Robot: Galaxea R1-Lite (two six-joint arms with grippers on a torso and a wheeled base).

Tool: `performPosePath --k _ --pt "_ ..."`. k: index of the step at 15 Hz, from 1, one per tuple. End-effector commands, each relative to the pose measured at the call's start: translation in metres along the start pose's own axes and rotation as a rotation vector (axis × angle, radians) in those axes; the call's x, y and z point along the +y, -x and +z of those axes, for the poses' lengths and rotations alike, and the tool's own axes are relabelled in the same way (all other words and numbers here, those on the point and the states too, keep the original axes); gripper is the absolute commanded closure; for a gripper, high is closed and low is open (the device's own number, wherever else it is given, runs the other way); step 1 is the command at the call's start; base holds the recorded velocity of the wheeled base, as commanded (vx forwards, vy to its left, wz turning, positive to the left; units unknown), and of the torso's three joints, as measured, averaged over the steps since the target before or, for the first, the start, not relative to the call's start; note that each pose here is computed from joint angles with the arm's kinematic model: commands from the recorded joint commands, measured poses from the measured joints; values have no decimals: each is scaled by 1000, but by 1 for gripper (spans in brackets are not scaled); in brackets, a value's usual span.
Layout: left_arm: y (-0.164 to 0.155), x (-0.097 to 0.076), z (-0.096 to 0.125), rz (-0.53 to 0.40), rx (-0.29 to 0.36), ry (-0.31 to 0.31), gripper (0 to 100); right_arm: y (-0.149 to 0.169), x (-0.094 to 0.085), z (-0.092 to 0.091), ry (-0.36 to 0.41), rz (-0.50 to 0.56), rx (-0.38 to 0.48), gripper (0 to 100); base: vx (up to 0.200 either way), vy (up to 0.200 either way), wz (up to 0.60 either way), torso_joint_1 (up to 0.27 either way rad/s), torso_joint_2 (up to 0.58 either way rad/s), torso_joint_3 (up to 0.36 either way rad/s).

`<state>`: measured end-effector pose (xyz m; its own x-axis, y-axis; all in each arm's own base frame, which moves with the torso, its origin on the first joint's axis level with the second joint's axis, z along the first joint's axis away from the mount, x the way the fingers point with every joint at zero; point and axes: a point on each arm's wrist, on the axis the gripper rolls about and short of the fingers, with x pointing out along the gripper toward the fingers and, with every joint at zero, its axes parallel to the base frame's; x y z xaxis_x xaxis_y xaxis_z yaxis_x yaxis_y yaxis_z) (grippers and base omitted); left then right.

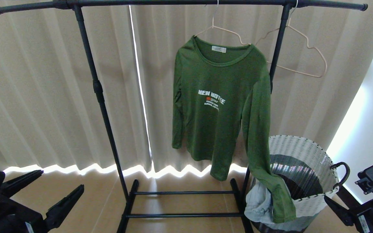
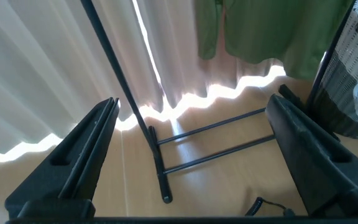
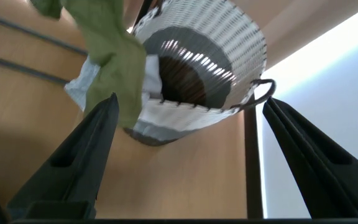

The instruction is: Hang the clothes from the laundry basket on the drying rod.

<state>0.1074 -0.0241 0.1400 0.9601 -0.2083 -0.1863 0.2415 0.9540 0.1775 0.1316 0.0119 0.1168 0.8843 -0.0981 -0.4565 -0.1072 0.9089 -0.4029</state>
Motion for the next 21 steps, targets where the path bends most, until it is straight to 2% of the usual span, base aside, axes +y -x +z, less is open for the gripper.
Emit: performPosePath --k 1,7,16,21 --pt "-1 0 0 -2 4 6 0 -1 1 -1 2 3 9 0 0 0 0 -22 66 46" --pt "-1 -3 4 -30 -16 11 0 -1 1 -1 3 5 11 0 0 0 0 0 0 0" --pt "0 -3 4 -28 -18 5 0 -3 3 -1 8 58 6 0 200 0 0 3 5 5" --pt "0 -3 3 -28 -18 5 0 -26 8 1 23 104 79 0 0 0 0 0 0 0"
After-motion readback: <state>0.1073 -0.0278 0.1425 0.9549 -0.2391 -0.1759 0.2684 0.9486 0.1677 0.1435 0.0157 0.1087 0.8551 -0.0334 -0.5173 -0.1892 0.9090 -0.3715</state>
